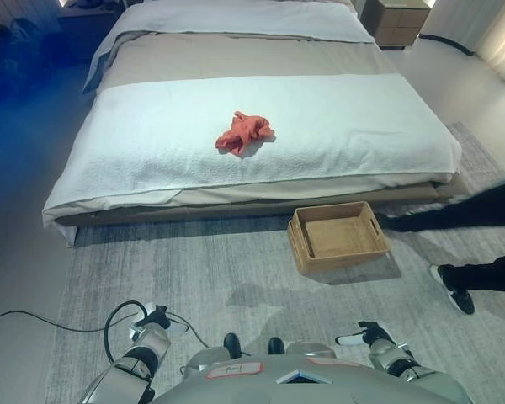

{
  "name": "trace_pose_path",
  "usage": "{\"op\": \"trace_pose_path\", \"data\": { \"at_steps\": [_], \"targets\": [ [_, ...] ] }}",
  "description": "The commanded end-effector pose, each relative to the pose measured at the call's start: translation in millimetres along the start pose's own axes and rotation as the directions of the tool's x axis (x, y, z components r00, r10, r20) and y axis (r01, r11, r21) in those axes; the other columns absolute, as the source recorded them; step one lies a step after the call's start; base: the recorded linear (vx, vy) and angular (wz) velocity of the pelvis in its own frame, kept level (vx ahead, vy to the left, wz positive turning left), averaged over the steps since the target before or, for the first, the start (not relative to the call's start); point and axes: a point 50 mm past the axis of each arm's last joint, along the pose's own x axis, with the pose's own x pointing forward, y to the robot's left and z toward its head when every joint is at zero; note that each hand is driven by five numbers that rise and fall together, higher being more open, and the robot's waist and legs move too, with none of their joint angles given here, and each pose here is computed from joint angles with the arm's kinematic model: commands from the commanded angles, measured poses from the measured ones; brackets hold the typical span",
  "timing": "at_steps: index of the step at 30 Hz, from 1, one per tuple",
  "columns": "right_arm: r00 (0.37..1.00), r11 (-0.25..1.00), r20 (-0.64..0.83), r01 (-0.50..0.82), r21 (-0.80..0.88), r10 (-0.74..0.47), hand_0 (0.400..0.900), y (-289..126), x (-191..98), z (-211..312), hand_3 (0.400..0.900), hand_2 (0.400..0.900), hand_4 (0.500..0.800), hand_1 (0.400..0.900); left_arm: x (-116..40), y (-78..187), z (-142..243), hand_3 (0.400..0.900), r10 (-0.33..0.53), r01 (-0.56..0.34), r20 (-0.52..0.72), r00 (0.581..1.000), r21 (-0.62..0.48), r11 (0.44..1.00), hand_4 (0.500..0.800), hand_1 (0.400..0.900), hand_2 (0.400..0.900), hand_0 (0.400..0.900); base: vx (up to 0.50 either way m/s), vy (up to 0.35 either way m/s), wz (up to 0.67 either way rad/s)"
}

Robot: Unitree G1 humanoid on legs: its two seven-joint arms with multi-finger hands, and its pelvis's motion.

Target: Put the clothes on the bed into the basket.

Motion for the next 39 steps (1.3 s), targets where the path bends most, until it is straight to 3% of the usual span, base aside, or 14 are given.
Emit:
{"op": "trace_pose_path", "data": {
  "at_steps": [1,26,39],
  "targets": [
    [0.996,0.992,0.034,0.083,-0.091,-0.08,0.9,-24.8,4.0,13.3,0.9,0.9,0.8,0.9,5.0,24.3,17.0,0.9,0.078,-0.078,0.019,0.997,-0.035,0.996,0.8,0.9,0.9,0.9,0.0,0.0,0.0],
    [0.991,0.991,0.064,0.123,-0.06,-0.119,0.9,-39.0,4.8,23.8,0.9,0.9,0.8,0.9,5.3,43.9,25.9,0.9,0.16,-0.156,0.053,0.986,-0.073,0.985,0.8,0.9,0.9,0.9,0.01,0.041,-0.02],
    [0.99,0.988,-0.021,0.139,0.075,-0.138,0.9,-44.3,5.4,2.4,0.9,0.9,0.8,0.9,3.3,59.9,50.5,0.9,0.188,-0.178,0.123,0.975,-0.086,0.98,0.8,0.9,0.9,0.9,0.214,0.119,0.37]
  ]
}}
